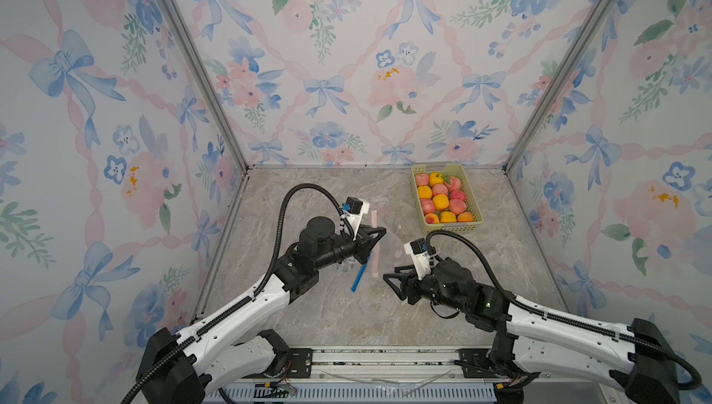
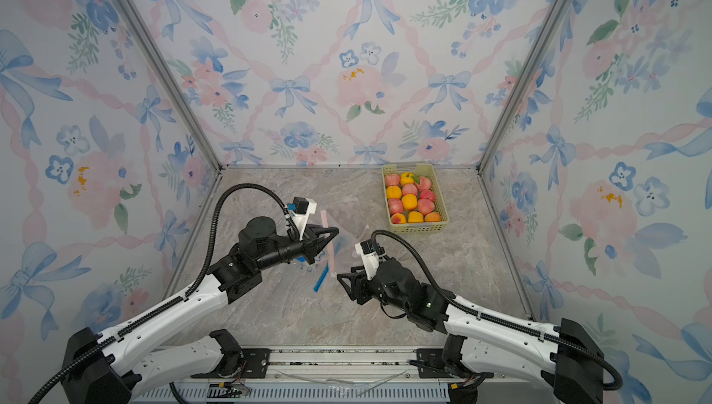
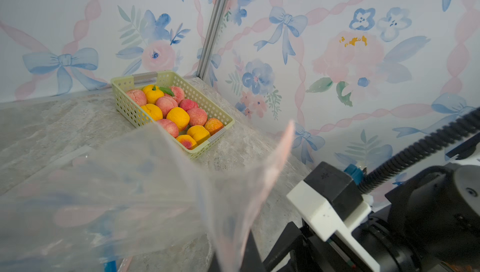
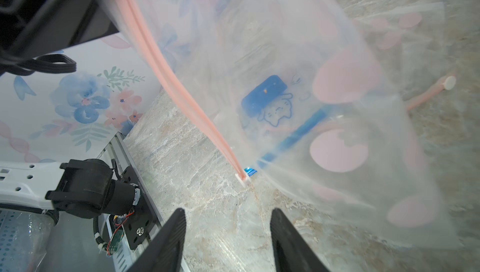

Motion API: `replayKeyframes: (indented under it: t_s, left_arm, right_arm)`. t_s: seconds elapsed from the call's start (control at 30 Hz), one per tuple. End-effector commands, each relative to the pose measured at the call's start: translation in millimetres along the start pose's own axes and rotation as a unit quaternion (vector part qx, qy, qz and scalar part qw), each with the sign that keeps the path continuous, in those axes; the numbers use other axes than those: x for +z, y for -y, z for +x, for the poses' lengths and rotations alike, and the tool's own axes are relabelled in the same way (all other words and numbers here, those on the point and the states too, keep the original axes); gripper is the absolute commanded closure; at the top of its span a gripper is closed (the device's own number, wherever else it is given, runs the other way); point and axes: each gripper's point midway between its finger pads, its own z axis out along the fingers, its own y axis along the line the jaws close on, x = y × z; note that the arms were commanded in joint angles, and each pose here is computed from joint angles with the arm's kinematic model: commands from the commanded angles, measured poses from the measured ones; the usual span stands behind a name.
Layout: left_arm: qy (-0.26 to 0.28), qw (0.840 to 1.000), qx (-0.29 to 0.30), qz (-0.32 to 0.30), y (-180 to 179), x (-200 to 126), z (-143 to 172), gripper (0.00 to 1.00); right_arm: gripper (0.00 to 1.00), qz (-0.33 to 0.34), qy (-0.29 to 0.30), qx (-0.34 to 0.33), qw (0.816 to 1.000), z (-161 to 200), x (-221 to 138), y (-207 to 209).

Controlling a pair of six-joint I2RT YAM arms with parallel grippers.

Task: Place the peach in a zip-top bag and seal the zipper
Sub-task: Open the zipper of the food storage bag at the center of the board.

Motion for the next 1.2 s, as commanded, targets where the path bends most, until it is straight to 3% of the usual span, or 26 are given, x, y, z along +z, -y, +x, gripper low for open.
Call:
replayKeyframes:
  t_s: [0.0, 0.17, 0.33, 0.57, 1.0, 1.17]
  left_arm:
    - [-0.018, 0.998, -0.026, 0.058, 16, -2, 3, 1.0]
    - [-0.034, 0.994, -0.044, 0.096, 23, -6, 6, 1.0]
    - [-0.048, 0.991, -0.061, 0.108, 25, -2, 11, 1.0]
    - [-0.055, 0.987, -0.082, 0.127, 29, 4, 12, 1.0]
    - [-0.057, 0.986, -0.085, 0.132, 28, 1, 12, 1.0]
    - [-0.058, 0.985, -0.084, 0.136, 30, 0, 12, 1.0]
  right_arm:
    - [0.46, -0.042, 0.029, -0.024, 0.998, -28, 0, -26]
    - [0.48, -0.07, 0.05, 0.014, 0.996, -37, -3, -16]
    - [0.46, -0.11, 0.054, 0.009, 0.992, -41, -11, -29]
    - [0.47, -0.105, 0.044, 0.008, 0.993, -36, -5, -26]
    - [0.68, -0.138, 0.055, 0.015, 0.989, -39, -11, -27]
    - [0.71, -0.148, 0.061, 0.02, 0.987, -40, -14, -26]
